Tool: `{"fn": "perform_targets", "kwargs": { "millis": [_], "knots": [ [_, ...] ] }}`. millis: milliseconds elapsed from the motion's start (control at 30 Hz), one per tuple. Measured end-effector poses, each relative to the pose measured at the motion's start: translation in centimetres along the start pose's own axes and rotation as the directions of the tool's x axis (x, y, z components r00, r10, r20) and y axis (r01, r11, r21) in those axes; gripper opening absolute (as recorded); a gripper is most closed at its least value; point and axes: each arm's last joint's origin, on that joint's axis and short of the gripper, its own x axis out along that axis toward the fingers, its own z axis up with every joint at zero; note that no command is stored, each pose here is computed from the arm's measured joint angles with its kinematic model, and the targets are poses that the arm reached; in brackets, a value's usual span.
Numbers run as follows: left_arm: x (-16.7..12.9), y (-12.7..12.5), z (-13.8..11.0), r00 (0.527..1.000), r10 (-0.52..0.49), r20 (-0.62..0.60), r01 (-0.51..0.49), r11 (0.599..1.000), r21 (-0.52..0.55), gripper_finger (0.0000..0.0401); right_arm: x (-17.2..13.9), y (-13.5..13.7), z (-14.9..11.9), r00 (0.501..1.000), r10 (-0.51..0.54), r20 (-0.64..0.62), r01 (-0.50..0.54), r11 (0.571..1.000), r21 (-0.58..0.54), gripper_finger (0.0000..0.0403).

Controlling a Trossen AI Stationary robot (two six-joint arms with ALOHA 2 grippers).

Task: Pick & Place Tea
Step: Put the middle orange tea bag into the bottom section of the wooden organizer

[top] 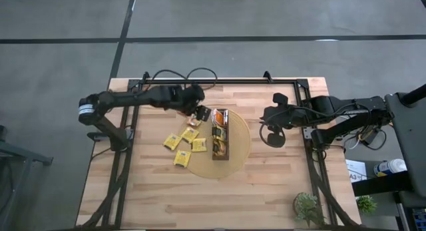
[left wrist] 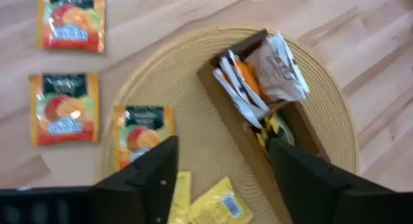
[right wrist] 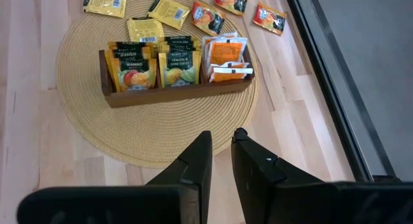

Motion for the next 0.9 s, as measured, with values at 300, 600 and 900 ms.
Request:
{"fn": "perform_targets", "kwargs": {
  "millis": [300, 600, 900],
  "knots": [
    [0.5, 3.9, 2.8, 0.998, 0.034, -0.062, -0.019, 0.975, 0.222, 0.0268, 0.0, 0.0, 0.2, 1.000, 0.004, 0.018, -0.004, 1.000, 0.012, 0.0057],
    [1.0, 8.4, 4.6, 0.979, 0.159, -0.128, -0.085, 0.888, 0.452, 0.0266, 0.0, 0.1, 0.7, 0.997, 0.012, 0.070, -0.021, 0.992, 0.126, 0.0057],
    [4.4, 12.2, 6.3, 0.953, 0.205, -0.223, -0.069, 0.864, 0.499, 0.0266, 0.0, 0.2, 0.9, 0.996, 0.016, 0.091, -0.037, 0.969, 0.244, 0.0057]
  ]
}}
